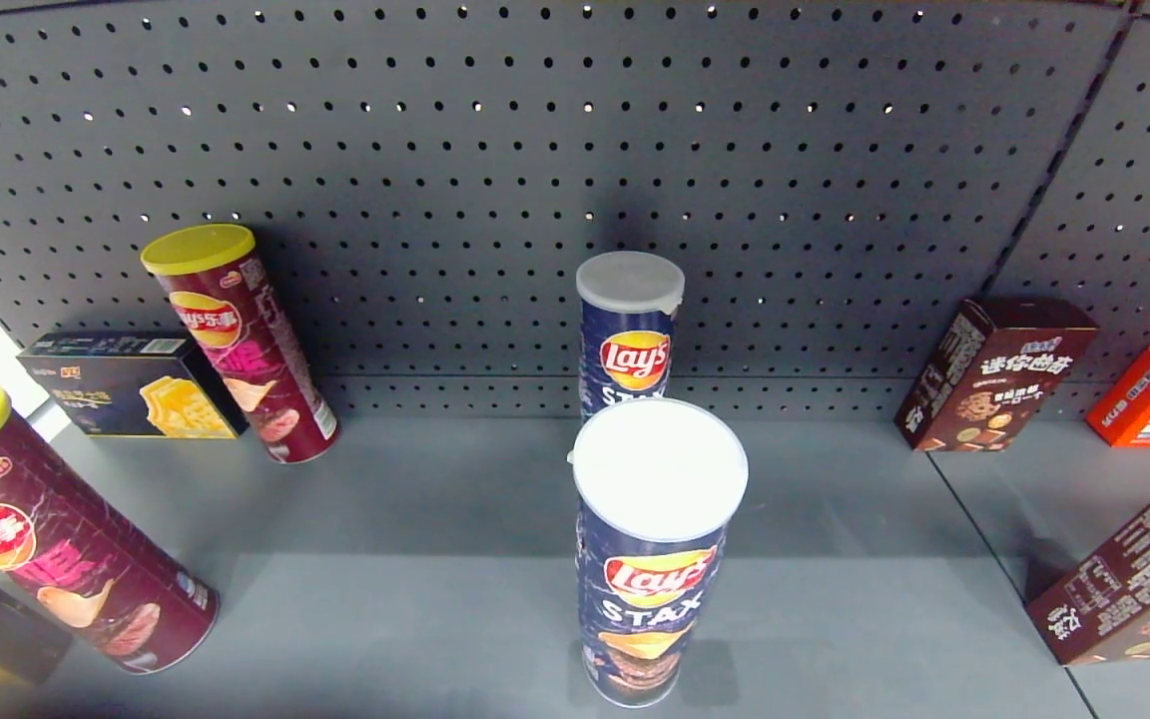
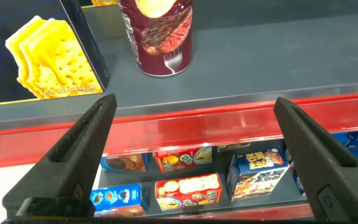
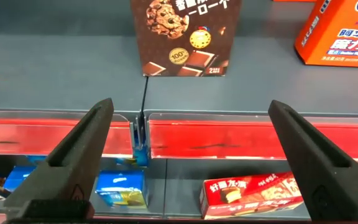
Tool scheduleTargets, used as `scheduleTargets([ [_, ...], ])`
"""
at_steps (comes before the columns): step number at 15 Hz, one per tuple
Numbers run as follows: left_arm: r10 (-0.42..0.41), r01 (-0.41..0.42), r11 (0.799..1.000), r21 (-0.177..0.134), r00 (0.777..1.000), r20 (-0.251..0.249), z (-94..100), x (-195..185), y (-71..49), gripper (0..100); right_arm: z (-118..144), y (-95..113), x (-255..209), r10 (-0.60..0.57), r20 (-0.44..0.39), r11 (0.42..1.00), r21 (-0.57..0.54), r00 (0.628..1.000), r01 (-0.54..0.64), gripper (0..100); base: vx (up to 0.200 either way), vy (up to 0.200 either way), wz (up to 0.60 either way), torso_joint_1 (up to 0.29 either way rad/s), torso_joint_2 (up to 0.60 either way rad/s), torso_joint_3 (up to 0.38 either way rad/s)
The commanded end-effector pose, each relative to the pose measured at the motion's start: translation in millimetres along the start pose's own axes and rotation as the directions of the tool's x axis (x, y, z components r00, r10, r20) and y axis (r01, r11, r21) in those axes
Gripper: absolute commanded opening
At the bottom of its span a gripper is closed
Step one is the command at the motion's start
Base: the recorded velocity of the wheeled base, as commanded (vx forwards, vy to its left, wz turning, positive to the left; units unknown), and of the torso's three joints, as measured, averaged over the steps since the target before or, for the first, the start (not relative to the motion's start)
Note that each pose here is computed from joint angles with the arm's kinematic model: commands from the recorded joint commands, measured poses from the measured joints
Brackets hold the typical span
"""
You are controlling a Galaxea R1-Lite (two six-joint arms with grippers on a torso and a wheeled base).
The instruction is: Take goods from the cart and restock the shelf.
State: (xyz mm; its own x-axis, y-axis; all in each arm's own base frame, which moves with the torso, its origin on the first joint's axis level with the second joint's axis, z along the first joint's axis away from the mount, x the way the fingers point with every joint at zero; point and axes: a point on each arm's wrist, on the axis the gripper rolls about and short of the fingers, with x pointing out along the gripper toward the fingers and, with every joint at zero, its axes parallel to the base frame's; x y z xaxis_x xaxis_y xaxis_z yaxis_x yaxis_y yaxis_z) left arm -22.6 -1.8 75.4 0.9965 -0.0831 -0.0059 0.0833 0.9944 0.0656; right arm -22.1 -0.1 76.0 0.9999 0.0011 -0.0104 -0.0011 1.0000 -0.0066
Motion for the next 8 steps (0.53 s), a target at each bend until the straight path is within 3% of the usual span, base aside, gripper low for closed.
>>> scheduleTargets([
  [1, 0.000, 0.000, 1.000, 0.000, 1.000, 0.000, 0.0, 0.0, 0.0, 100, -0.1, 0.0, -0.3, -0.001, 0.004, 1.000, -0.001, 1.000, 0.001, 100, 0.000, 0.000, 0.00, 0.000, 0.00, 0.000],
  [8, 0.000, 0.000, 1.000, 0.000, 1.000, 0.000, 0.0, 0.0, 0.0, 100, -0.1, 0.1, -0.3, 0.004, 0.004, 1.000, -0.001, 1.000, -0.004, 100, 0.000, 0.000, 0.00, 0.000, 0.00, 0.000],
])
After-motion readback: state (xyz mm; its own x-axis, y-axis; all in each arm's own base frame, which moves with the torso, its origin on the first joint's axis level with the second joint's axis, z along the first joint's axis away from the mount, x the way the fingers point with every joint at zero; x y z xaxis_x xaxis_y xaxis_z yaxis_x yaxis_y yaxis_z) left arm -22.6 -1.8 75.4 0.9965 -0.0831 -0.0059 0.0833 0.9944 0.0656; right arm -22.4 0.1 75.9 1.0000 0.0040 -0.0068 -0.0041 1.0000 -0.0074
